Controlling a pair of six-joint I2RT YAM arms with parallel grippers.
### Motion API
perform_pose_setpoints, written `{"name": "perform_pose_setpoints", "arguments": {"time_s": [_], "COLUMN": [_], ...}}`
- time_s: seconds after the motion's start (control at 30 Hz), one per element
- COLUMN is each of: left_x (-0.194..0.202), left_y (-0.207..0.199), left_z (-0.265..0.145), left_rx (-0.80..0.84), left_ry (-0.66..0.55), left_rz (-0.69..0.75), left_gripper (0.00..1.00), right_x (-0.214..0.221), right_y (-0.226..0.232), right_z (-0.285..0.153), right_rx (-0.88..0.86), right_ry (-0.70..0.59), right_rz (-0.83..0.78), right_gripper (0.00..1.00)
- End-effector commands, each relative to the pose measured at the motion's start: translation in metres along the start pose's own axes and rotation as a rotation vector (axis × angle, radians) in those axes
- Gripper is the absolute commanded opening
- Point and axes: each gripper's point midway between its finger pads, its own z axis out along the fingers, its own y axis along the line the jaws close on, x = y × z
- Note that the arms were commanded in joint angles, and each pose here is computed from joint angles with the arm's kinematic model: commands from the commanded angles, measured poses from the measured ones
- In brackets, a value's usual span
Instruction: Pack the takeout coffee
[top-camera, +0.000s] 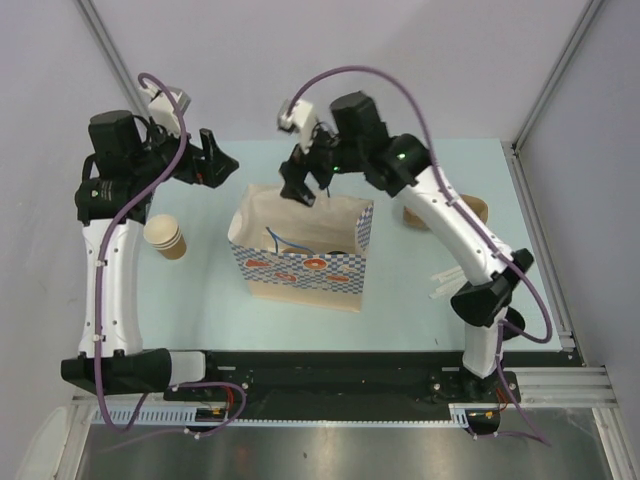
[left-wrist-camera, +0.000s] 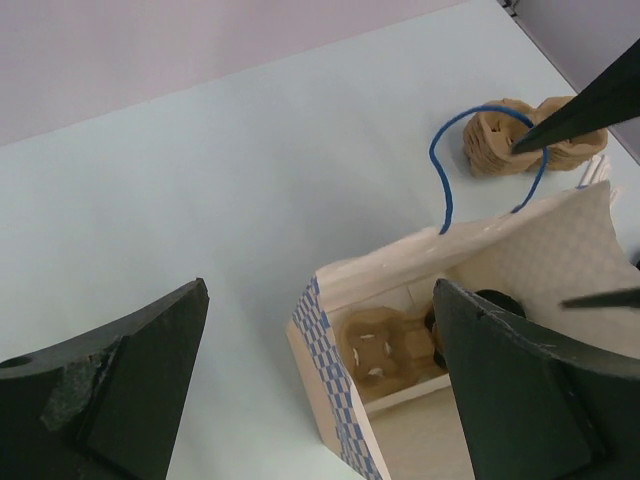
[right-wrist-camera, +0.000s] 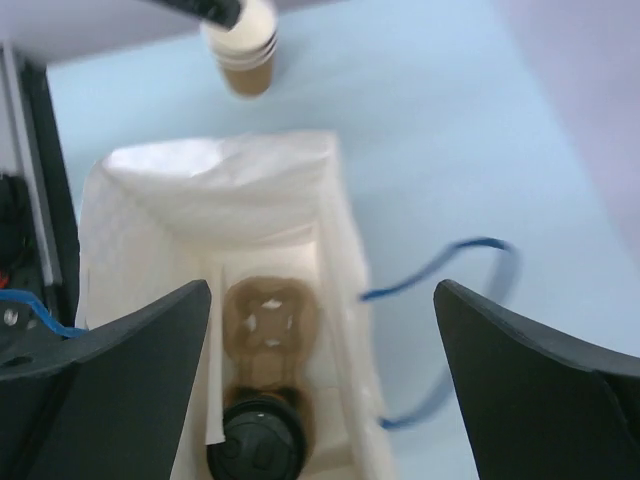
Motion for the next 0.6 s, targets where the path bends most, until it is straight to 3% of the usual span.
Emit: {"name": "perform_pose_setpoints", "arguments": {"time_s": [0.0, 0.17, 0.3, 0.5, 0.57], "left_x": [-0.03, -0.043, -0.046, 0.013, 0.025], "left_y": [0.004, 0.013, 0.024, 0.062, 0.065], "left_z": [-0.006, 0.0, 0.015, 0.052, 0.059], "left_rx": [-0.012, -0.029, -0.023, -0.089, -0.073], "left_ry": [-0.036, -0.006, 0.042, 0.233, 0.26], "left_rz": [0.065, 0.053, 0.02, -0.107, -0.093], "left_gripper": [1.0, 0.99, 1.0, 1.0, 0.99], "right_x": [-0.069, -0.074, -0.036, 0.066, 0.113], "right_y": [-0.024, -0.065, -0.097, -0.14, -0.144], "right_z": [-0.073, -0.14, -0.178, -0.217, -0.212], "right_rx": [0.105, 0.259, 0.383, 0.557, 0.566], "right_ry": [-0.255, -0.335, -0.301, -0.213, -0.15], "right_rz": [0.011, 0.076, 0.171, 0.411, 0.517], "right_gripper": [1.0, 1.0, 1.0, 1.0, 1.0]}}
